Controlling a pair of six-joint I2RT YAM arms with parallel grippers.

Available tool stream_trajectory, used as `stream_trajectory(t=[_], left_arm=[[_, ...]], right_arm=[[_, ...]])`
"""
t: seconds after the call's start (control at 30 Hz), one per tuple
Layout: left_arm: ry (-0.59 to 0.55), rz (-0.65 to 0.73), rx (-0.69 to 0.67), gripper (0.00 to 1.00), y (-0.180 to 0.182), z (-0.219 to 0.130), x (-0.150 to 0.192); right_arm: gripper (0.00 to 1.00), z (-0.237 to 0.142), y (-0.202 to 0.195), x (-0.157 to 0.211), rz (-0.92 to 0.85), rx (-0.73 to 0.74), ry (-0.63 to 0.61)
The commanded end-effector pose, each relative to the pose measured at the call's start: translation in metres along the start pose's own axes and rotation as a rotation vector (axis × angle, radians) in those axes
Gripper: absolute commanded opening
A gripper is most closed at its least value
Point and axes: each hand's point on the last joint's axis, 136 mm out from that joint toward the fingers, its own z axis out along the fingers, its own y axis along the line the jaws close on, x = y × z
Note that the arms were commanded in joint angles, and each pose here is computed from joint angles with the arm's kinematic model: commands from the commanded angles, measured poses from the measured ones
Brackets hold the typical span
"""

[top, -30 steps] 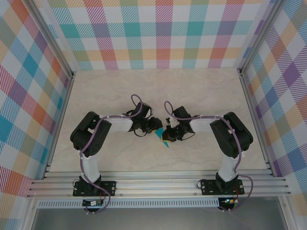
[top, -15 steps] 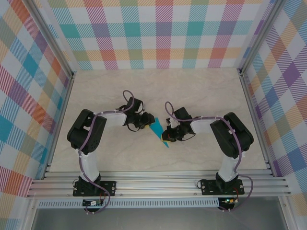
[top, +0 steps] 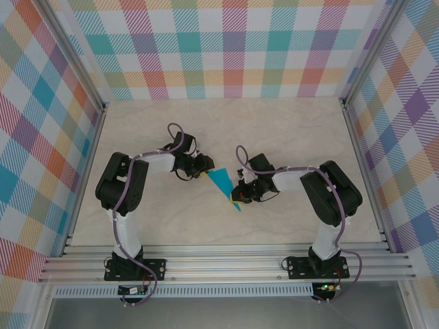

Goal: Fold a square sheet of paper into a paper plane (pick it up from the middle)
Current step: Fold the wing for the fifth time at the center of the table.

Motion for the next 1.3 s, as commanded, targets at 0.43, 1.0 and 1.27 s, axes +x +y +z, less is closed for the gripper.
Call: stream_trajectory(t=[0.43,1.0,1.27], left_arm=[[-0.121,0.011,-0.034,0.44,-0.036,-0.060,0.013],[0.044,0.035,-0.046,0.38,-0.047,0.024,0.080],[0.065,0.014,-0.110,0.36,-0.020,0.037,0.089]], right_arm=[[0.04,0.005,-0.008,0.012,0.092,0.048,0.054],[0.04,0.003,-0.010,0.012,0.097,0.048,0.034],[0.07,-0.010,0.014,0.013,0.032,-0.019,0.020]])
